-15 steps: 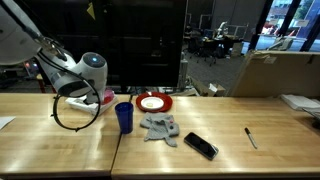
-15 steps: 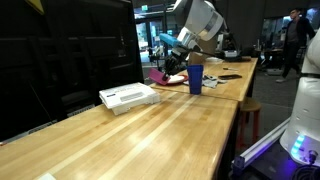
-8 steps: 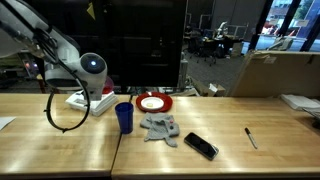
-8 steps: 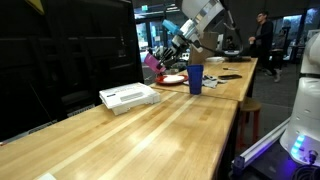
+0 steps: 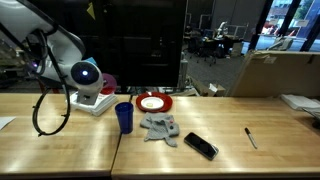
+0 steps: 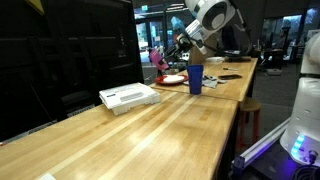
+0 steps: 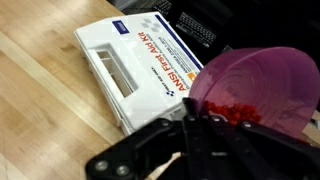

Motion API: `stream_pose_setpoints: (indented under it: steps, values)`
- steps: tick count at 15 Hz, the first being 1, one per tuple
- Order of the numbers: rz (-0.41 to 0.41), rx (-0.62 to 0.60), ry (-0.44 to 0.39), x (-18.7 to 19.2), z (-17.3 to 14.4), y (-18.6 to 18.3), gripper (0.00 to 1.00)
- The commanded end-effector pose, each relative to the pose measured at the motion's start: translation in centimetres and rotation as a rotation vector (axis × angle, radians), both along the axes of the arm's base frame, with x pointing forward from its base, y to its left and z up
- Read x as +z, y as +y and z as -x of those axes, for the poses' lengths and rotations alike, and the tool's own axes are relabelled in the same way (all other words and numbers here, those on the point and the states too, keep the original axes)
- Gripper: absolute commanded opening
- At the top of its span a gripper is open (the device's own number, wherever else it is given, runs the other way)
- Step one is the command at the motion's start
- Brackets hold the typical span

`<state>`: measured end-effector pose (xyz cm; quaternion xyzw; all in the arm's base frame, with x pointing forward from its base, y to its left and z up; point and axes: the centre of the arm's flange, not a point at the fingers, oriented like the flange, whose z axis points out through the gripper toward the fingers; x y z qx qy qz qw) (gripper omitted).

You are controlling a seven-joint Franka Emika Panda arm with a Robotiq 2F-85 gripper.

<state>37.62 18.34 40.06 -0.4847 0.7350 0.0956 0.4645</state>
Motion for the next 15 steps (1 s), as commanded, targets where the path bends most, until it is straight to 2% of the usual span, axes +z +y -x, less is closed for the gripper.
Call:
stream_pose_setpoints:
  steps: [1,7,15]
  values:
    - [-0.02,-0.046,-0.001,-0.6,2.2,0.5,0.01]
    - [-0.015,-0.094,0.051,-1.9,4.9,1.1,0.01]
    - [-0.018,-0.156,0.038,-1.9,6.7,1.2,0.01]
